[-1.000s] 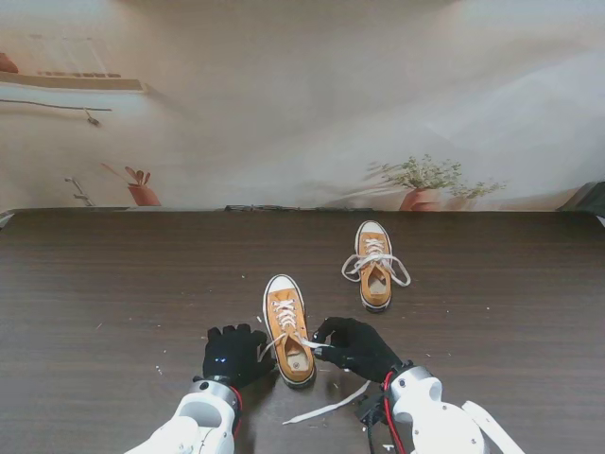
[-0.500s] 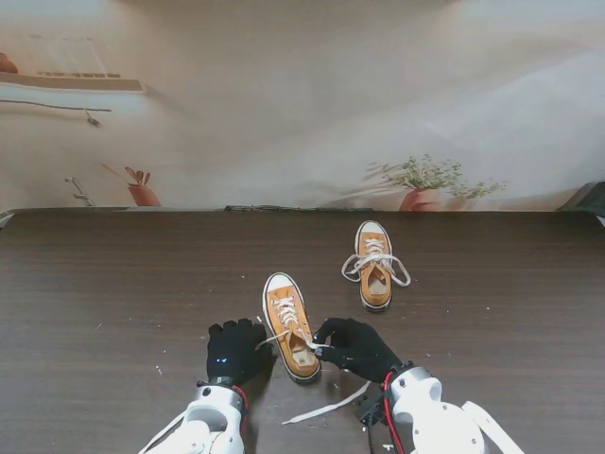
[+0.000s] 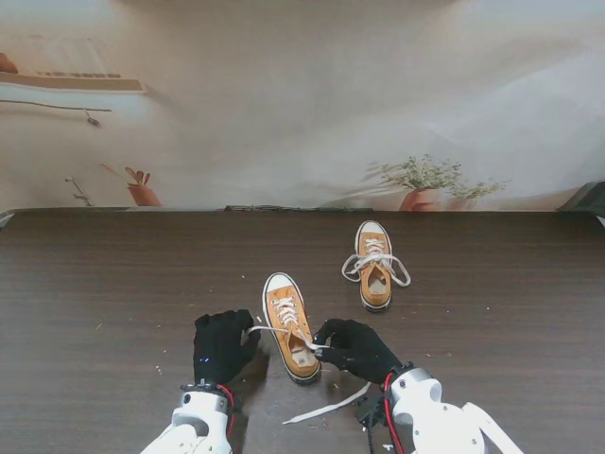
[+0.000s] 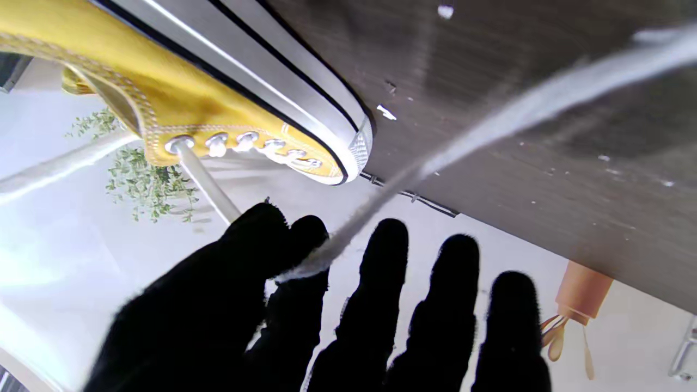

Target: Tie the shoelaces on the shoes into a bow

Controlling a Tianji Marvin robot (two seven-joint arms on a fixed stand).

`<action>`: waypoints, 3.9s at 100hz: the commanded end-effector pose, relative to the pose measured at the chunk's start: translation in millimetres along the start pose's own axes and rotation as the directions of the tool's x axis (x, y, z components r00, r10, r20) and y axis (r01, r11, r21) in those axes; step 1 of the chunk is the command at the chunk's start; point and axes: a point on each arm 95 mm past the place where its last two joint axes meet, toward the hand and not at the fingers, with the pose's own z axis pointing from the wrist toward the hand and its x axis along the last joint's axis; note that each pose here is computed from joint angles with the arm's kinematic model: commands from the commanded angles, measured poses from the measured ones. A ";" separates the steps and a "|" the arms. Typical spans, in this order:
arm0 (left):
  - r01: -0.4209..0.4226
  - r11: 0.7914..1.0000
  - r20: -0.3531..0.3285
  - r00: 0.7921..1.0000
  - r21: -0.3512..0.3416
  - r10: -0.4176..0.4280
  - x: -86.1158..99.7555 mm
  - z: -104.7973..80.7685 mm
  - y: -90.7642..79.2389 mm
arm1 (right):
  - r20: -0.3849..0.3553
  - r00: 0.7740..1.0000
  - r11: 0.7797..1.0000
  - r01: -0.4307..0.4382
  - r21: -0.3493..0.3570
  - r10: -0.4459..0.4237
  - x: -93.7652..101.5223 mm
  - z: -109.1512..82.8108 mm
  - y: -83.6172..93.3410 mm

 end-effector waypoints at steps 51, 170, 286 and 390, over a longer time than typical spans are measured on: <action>0.277 0.956 0.091 0.954 0.095 -0.286 5.8 6.4 12.3 | 0.010 1.000 0.999 -0.030 0.034 0.030 1.6 -3.6 -5.7; 0.201 0.967 -0.172 0.970 0.154 -0.174 -36.9 23.2 -51.6 | -0.147 0.961 0.972 0.232 -0.021 -0.233 37.5 -4.8 -1.1; 0.440 0.768 -0.343 0.710 -0.464 -0.614 -9.2 50.6 -12.2 | -0.193 0.923 0.941 0.339 -0.010 -0.334 65.5 31.2 11.7; 0.485 0.739 -0.353 0.663 -0.468 -0.660 11.5 46.2 2.9 | -0.172 0.933 0.947 0.322 -0.001 -0.317 62.1 28.0 10.9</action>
